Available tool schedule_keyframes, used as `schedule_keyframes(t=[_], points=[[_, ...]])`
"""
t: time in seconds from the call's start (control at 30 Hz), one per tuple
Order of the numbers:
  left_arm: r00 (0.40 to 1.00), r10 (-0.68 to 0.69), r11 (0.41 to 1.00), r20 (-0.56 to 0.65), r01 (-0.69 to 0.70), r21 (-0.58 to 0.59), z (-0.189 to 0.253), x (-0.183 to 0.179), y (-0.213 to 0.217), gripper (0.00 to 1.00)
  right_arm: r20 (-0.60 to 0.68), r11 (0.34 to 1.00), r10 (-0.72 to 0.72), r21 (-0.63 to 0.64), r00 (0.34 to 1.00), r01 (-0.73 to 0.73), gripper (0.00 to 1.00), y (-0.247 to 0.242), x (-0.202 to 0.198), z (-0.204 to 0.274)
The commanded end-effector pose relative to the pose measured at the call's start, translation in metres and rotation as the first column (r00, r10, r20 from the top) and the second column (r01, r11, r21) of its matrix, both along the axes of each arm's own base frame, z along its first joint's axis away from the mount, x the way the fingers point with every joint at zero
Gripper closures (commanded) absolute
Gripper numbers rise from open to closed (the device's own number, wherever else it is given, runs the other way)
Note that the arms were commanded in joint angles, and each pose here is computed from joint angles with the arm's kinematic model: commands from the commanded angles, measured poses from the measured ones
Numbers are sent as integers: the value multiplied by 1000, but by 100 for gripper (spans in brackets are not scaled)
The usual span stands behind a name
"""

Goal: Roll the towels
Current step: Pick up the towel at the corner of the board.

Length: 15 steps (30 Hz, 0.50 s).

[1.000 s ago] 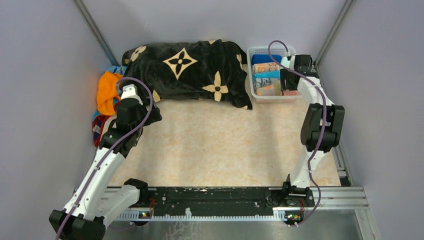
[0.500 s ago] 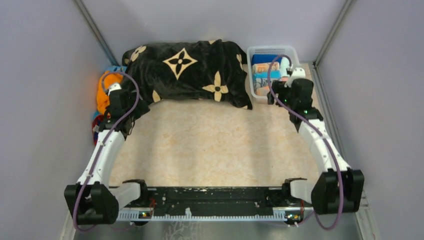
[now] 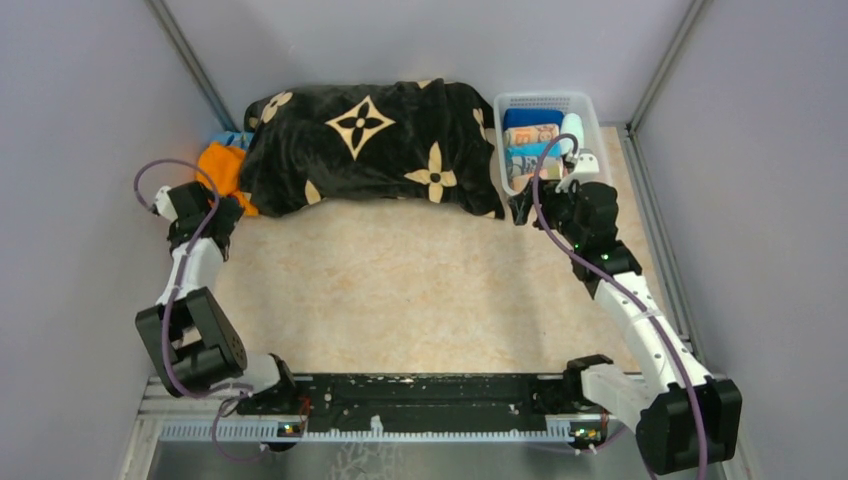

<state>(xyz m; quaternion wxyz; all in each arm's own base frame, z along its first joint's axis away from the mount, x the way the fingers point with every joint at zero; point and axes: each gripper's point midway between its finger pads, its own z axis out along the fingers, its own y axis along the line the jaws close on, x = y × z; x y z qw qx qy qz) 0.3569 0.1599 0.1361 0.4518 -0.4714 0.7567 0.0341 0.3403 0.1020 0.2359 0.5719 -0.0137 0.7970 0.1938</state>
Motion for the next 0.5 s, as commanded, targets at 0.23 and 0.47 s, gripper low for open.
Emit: schedule_keyframes(t=[0.23, 0.47], points=[[977, 212, 977, 0, -212, 21, -41, 36, 60, 18, 82, 999, 19, 30, 996, -22, 16, 11, 4, 11], [978, 199, 979, -55, -201, -23, -81, 53, 67, 24, 92, 999, 19, 24, 996, -21, 16, 10, 5, 6]])
